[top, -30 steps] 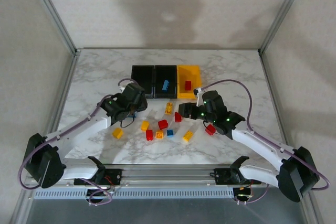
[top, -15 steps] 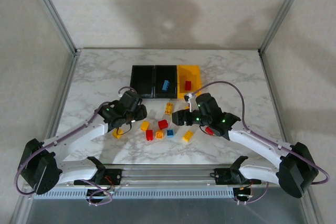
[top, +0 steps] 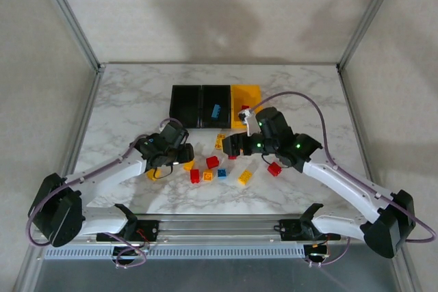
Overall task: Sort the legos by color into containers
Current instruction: Pick up the lego from the center of the table.
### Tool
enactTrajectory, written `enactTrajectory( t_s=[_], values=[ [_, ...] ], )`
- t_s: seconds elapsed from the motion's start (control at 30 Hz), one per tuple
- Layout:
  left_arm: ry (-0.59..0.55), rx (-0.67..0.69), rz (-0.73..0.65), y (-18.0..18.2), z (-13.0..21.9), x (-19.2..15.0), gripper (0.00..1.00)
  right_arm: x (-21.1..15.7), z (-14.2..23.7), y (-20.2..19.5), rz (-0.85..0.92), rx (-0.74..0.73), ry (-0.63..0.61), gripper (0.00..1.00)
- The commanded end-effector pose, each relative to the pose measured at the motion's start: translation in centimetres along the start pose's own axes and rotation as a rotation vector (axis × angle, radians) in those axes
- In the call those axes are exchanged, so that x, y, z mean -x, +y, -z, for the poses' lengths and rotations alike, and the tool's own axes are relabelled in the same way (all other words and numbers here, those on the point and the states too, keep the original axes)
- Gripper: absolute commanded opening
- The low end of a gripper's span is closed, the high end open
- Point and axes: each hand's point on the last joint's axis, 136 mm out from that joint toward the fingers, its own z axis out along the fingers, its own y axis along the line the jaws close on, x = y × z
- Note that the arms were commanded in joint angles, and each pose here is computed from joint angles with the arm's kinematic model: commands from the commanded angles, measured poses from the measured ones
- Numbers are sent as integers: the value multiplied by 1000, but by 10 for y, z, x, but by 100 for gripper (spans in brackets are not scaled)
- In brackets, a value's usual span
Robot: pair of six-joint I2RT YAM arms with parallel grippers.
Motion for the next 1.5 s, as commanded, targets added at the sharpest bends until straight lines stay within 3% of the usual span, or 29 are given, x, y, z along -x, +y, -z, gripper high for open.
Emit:
enactTrajectory(
  t_s=[0.0,0.6,0.83,0.93,1.0,1.13,1.47],
  values=[
    [40,3,-53,-2,-7,-8,56,-24,3,-22,-43,-117,134,67],
    [148,33,-150,-13,-47,-22,62,-59,-18,-46,-119,-145,195,65],
    [159,66,-158,-8,-55,-27,51,-64,-22,-51,-128,-155,199,65],
    [152,76,-164,-7,-55,-25,36,-64,-23,-50,-131,-148,196,65],
    [126,97,-172,-6,-50,-16,27,-63,-22,-50,-129,-144,191,64],
    [42,124,-170,-8,-36,7,24,-64,-24,-47,-130,-121,184,64],
    [-130,103,-71,-23,-3,85,23,-29,-49,-30,-148,-24,77,62]
  ],
)
